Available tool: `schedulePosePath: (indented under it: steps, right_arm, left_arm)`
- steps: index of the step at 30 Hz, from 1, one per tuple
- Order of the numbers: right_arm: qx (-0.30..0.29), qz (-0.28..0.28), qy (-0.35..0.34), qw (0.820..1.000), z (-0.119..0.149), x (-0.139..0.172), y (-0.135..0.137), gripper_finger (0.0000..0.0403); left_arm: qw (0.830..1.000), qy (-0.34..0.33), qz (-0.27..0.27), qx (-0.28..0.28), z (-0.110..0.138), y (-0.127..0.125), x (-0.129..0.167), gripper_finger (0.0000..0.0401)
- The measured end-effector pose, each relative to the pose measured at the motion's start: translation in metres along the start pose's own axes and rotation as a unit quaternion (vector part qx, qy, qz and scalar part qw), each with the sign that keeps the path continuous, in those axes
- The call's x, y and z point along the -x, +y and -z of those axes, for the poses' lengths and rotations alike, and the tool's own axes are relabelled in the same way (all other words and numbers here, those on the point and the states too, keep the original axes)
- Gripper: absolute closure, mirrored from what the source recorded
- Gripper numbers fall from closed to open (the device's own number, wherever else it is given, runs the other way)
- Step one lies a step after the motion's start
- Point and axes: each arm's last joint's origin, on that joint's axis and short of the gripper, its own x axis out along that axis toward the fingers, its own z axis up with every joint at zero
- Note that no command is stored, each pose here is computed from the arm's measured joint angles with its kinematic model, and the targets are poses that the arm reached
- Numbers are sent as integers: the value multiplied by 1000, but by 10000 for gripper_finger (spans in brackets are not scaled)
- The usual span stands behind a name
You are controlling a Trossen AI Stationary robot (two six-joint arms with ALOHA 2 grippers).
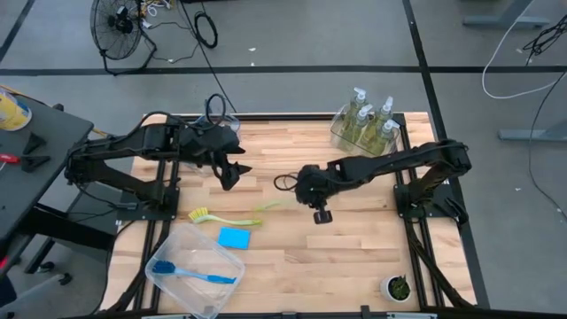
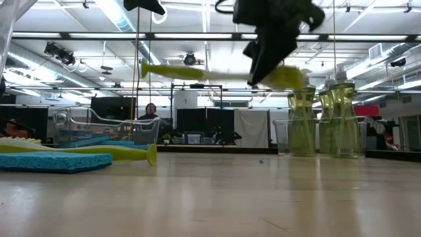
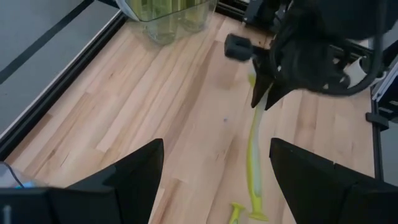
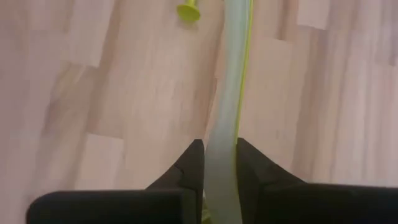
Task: Pick & Place Kitchen Sink Supplies
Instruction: Put the yellow dish brush into the white bin
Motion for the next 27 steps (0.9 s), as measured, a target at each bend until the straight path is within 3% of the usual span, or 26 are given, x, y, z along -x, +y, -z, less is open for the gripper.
schedulePosePath:
  steps: [12, 18, 27]
  right_arm:
    - [-119, 4, 41, 992, -19, 59, -17, 351]
    - [-176, -32, 54, 982, -21, 79, -28, 351]
    - [-256, -97, 5, 962, -27, 87, -47, 351]
  left_arm:
    - [1000, -4, -9, -1, 0, 1, 1, 103]
    - [999, -16, -24, -25, -2, 1, 1, 103]
    - [988, -53, -54, -134, -9, 0, -2, 103]
